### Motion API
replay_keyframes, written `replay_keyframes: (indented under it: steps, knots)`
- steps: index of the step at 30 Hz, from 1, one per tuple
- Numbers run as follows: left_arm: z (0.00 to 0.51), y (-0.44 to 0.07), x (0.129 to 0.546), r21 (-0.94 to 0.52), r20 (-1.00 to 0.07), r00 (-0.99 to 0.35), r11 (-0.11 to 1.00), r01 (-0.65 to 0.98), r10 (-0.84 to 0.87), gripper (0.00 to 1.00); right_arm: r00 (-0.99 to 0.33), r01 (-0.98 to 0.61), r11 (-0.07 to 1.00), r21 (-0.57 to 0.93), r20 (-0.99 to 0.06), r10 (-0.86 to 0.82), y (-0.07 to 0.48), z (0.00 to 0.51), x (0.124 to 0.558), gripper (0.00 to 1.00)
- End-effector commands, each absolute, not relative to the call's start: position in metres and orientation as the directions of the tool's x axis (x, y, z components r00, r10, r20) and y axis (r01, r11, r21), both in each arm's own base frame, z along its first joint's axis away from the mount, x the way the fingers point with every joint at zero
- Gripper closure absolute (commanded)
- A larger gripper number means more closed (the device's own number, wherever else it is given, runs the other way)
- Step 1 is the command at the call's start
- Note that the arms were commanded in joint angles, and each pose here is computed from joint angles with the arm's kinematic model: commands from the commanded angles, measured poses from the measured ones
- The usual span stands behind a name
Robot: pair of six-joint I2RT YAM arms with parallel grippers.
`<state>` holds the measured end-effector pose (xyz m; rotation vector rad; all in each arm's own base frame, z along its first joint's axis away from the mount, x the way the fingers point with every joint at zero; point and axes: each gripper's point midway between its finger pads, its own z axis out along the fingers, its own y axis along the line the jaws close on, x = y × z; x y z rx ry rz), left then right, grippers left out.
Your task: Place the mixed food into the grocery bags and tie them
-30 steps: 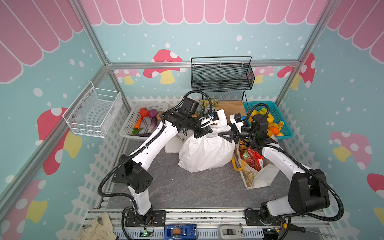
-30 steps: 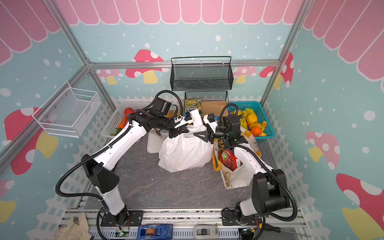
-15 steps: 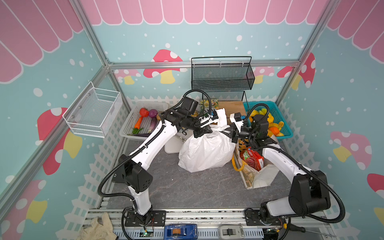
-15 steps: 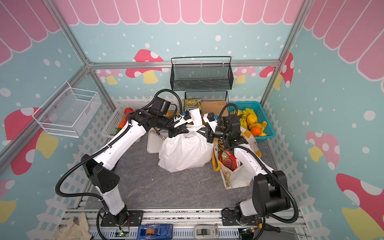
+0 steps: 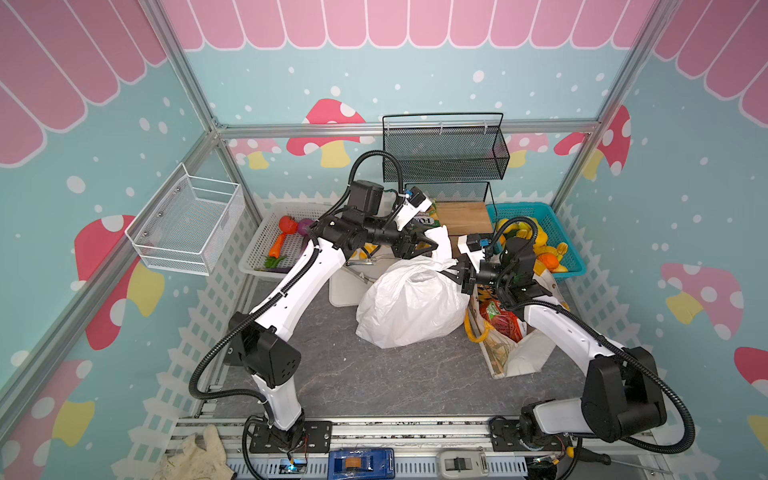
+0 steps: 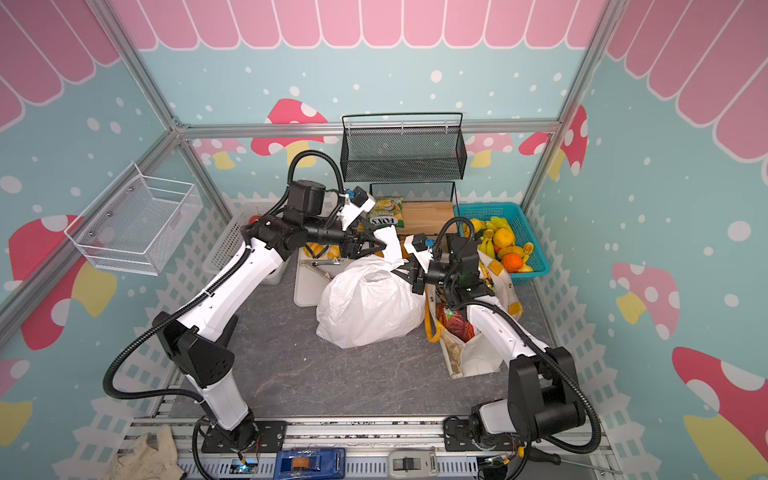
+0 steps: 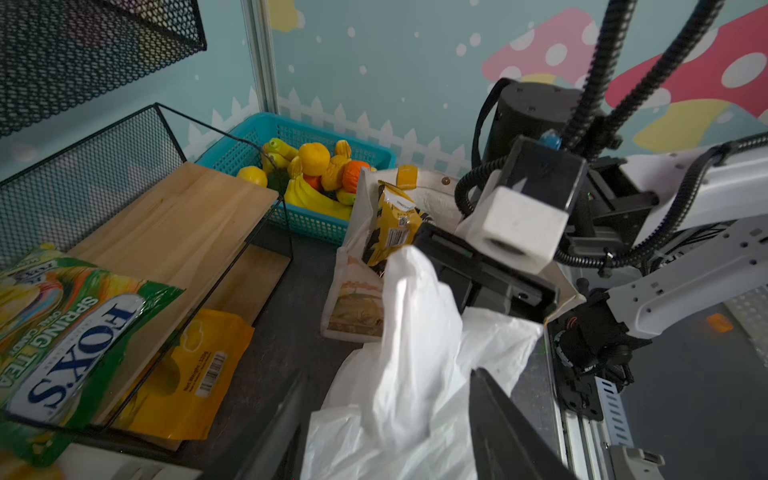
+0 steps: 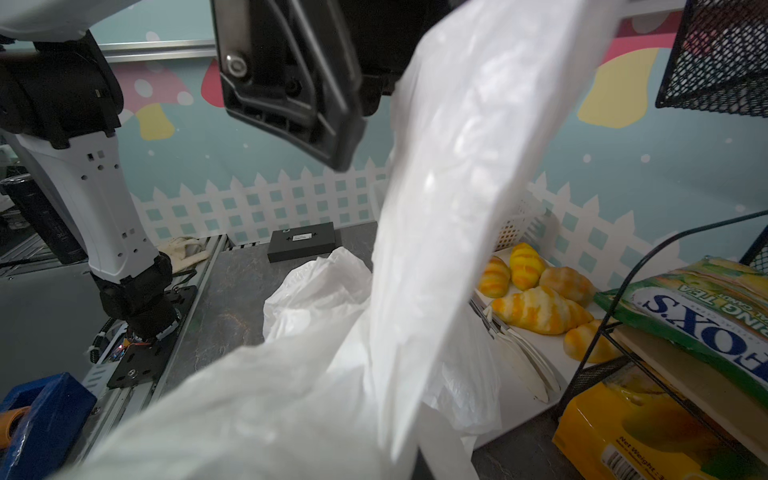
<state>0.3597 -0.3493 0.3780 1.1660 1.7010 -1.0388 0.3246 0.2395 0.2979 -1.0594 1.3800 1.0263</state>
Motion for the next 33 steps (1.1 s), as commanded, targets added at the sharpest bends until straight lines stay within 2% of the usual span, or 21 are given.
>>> replay_keyframes:
  steps: [1, 3, 7, 10, 27, 30, 33]
  knots:
    - [0.39, -0.365, 0.36, -0.247, -0.926, -0.291, 0.194, 0.949, 0.241, 0.42, -0.025, -0.975, 0.223, 0.014, -0.999, -0.047, 0.242, 0.302, 0.32, 1.0]
    - [0.392, -0.366, 0.365, -0.251, -0.927, -0.296, 0.204, 0.946, 0.231, 0.54, -0.047, -0.965, 0.26, 0.033, -0.998, -0.05, 0.24, 0.298, 0.326, 0.99]
    - [0.396, -0.367, 0.364, -0.245, -0.931, -0.287, 0.193, 0.95, 0.226, 0.91, -0.124, -0.946, 0.307, 0.106, -0.991, -0.04, 0.238, 0.29, 0.334, 0.95]
    - [0.394, -0.363, 0.36, -0.225, -0.935, -0.269, 0.199, 0.954, 0.232, 0.99, -0.174, -0.932, 0.329, 0.156, -0.984, -0.027, 0.236, 0.287, 0.338, 0.92]
    - [0.395, -0.346, 0.361, -0.187, -0.954, -0.235, 0.24, 0.953, 0.188, 1.0, -0.284, -0.897, 0.357, 0.261, -0.959, -0.01, 0.234, 0.27, 0.345, 0.83]
    - [0.396, -0.345, 0.359, -0.183, -0.956, -0.23, 0.238, 0.954, 0.183, 1.0, -0.309, -0.888, 0.359, 0.287, -0.951, -0.005, 0.234, 0.266, 0.348, 0.83]
    - [0.389, -0.344, 0.354, -0.173, -0.956, -0.219, 0.233, 0.957, 0.192, 1.0, -0.332, -0.877, 0.363, 0.315, -0.943, 0.016, 0.234, 0.27, 0.351, 0.89]
